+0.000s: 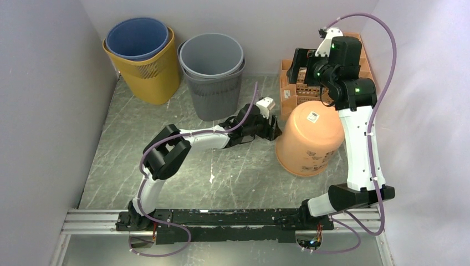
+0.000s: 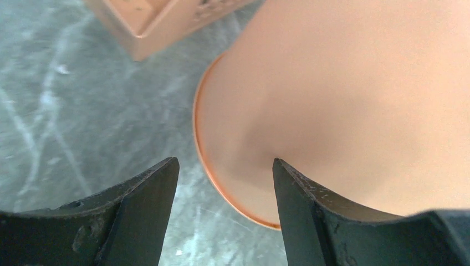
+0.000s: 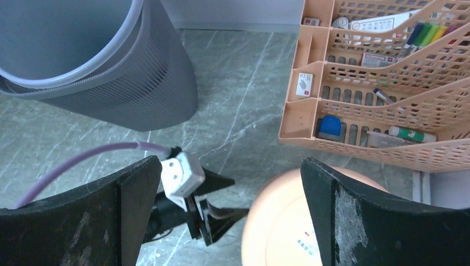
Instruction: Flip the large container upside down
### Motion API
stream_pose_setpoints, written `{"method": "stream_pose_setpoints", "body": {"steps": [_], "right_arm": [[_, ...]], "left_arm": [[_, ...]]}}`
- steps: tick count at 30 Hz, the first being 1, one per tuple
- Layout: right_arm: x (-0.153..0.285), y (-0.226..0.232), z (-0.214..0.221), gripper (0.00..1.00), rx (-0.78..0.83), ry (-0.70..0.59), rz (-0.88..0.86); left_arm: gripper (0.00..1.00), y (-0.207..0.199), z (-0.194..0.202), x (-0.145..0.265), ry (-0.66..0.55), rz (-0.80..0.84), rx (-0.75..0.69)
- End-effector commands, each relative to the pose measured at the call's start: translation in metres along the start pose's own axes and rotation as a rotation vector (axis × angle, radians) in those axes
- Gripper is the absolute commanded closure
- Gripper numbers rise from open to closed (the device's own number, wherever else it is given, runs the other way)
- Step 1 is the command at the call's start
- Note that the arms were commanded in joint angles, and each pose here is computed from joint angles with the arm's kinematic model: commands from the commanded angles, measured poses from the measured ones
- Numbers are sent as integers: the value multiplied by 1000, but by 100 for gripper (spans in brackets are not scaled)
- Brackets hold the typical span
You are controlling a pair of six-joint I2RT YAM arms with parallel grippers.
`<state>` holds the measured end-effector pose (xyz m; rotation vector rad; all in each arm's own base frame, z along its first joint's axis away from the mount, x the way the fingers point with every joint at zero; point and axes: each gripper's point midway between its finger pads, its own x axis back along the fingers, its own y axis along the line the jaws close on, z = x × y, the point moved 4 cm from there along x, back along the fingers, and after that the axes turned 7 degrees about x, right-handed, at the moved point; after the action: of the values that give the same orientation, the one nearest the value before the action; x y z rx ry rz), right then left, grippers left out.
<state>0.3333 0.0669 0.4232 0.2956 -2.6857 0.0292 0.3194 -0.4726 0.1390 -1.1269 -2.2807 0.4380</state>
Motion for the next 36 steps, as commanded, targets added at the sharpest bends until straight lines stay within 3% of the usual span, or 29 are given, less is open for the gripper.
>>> {"method": "stream_pose_setpoints", "body": {"steps": [1,10,20,24,36], "right_arm": [[0,1,-7,0,19,-10,1],[-7,8,-13,0,9,-13,-52],[-33,40,-12,0,1,6,-169],[-45,50,-11,0,-16,2,-202],[-81,68,-18,0,-150,-5,-375]], "left_arm": [[25,-38,1,-1,58,216,-53],[21,-15,-26,32,55,151,-120],[18,42,-68,135,-46,-119,-143],[18,48,-89,166,-92,-202,-220],[19,49,-245,236,-365,-251,-381]]}}
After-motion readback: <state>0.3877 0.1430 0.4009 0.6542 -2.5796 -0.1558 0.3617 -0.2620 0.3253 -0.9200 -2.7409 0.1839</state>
